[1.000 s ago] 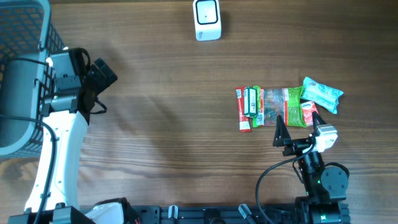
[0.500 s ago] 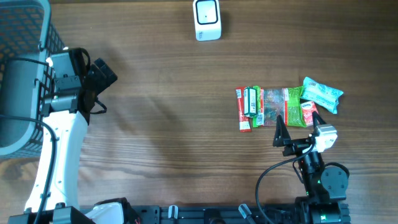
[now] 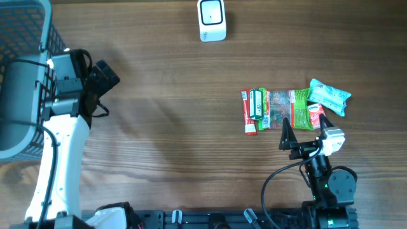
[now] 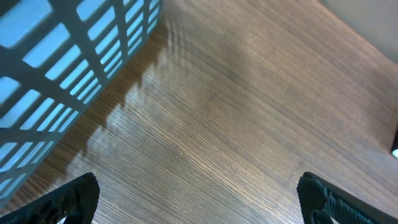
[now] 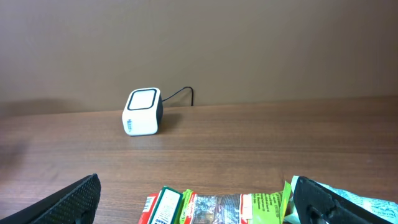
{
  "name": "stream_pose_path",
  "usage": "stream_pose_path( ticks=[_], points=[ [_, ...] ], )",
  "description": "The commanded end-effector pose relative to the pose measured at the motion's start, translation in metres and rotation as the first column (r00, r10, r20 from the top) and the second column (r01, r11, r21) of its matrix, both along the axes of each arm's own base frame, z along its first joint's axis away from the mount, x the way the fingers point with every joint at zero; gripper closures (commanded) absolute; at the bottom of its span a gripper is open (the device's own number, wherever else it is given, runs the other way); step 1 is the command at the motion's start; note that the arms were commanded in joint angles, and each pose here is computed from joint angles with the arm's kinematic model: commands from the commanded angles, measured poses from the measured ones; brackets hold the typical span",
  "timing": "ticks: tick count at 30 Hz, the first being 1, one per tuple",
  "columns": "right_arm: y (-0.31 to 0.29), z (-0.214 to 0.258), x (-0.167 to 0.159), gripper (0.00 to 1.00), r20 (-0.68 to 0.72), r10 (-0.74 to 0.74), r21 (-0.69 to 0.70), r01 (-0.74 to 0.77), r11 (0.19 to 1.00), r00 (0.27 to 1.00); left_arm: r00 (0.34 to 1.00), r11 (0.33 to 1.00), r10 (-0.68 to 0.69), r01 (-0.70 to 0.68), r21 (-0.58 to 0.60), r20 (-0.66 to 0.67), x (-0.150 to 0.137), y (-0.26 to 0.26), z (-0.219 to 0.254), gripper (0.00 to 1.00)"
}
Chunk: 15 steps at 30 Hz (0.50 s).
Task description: Scan the item barcode
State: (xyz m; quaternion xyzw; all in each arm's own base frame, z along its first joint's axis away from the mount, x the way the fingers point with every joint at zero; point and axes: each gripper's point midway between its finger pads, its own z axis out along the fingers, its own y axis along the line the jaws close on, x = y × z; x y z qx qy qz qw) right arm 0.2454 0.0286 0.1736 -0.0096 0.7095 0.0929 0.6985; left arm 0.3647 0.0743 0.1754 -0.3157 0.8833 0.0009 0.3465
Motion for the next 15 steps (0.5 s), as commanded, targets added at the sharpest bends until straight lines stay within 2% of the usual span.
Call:
stream_pose_path(
  ticks=[1,4,9,13,15],
  points=[
    [0.001,0.002,0.000,0.00,0.010,0.005,-0.012,-0.005,1.000,1.000,0.983,0.999,0.003,-0.010,0.036,0.186,-0.018,0.000,0.066,0.00],
    [0.001,0.002,0.000,0.00,0.011,0.005,-0.013,-0.005,1.000,1.000,0.943,0.998,-0.003,-0.017,0.056,0.334,-0.042,-0.003,0.116,0.00],
    [0.001,0.002,0.000,0.00,0.010,0.005,-0.012,-0.005,1.000,1.000,0.837,0.996,-0.018,-0.034,0.084,0.547,-0.093,-0.010,0.185,0.00],
    [0.001,0.002,0.000,0.00,0.011,0.005,-0.012,-0.005,1.000,1.000,0.768,0.994,-0.028,-0.044,0.096,0.640,-0.123,-0.015,0.213,0.00],
    [0.001,0.002,0.000,0.00,0.010,0.005,-0.012,-0.005,1.000,1.000,0.765,0.994,-0.027,-0.045,0.096,0.643,-0.126,-0.015,0.211,0.00]
  ],
)
